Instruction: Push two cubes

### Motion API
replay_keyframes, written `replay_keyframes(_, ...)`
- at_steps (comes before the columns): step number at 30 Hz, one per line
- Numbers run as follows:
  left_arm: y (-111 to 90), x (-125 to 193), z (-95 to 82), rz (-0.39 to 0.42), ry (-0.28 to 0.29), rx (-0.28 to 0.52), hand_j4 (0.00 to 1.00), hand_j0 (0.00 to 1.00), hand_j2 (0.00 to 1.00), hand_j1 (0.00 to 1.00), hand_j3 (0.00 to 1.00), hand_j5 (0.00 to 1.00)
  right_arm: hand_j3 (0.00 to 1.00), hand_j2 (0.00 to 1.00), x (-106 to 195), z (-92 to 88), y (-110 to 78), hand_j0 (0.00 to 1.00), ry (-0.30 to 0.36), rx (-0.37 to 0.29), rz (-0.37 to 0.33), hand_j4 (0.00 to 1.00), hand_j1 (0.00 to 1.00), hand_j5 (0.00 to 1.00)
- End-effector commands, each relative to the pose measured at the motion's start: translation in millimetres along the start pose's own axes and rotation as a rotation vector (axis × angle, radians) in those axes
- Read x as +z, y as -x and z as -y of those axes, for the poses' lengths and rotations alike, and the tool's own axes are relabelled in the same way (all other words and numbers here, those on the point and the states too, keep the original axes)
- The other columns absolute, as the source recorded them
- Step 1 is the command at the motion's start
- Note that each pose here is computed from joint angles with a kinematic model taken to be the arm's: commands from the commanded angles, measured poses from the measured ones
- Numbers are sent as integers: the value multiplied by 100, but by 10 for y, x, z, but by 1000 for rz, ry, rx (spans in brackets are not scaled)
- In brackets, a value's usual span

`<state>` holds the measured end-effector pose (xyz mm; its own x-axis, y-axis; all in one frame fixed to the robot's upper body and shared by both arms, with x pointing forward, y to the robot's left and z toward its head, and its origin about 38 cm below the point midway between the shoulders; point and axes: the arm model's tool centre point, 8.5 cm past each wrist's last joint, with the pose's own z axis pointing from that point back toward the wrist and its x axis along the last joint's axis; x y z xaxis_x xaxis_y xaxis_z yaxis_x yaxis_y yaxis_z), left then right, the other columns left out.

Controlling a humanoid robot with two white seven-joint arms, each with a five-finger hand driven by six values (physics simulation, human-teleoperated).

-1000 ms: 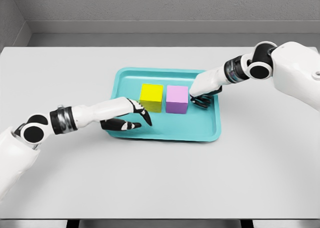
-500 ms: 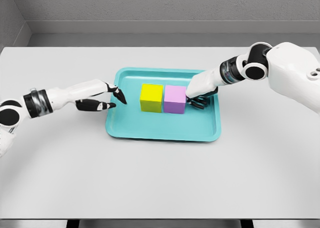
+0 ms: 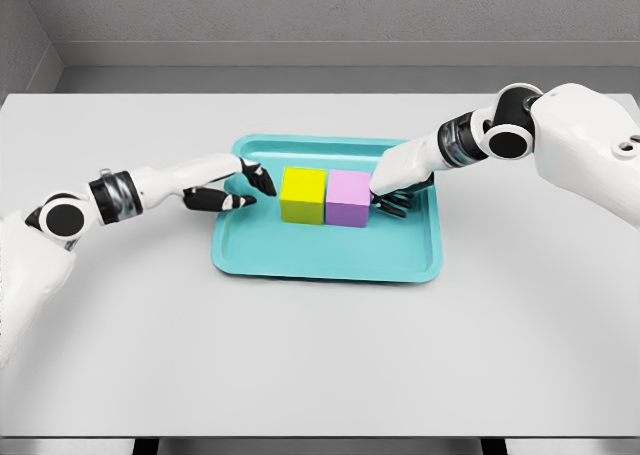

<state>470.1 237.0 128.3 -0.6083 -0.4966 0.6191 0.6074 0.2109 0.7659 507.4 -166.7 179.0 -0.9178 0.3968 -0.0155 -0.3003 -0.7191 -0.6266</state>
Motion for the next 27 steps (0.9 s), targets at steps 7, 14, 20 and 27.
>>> replay_keyframes(7, -15, -105, 63, 11, 0, 21, 54, 54, 54, 54, 54, 54, 15, 15, -27, 50, -38, 15, 6, 8, 10, 15, 15, 15)
replay_keyframes(14, -3, -68, 43, 6, -2, 17, 54, 54, 54, 54, 54, 54, 15, 15, -19, 13, -19, 15, 3, 0, 5, 15, 15, 15)
replay_keyframes(20, 24, -18, 28, -5, -3, 14, 42, 42, 42, 42, 42, 42, 15, 15, -14, -4, -4, 15, -1, -4, 2, 15, 15, 15)
replay_keyframes(27, 49, 65, -29, -17, -11, 8, 39, 39, 39, 39, 39, 39, 15, 15, -3, -31, 10, 15, -4, -8, -3, 15, 15, 15)
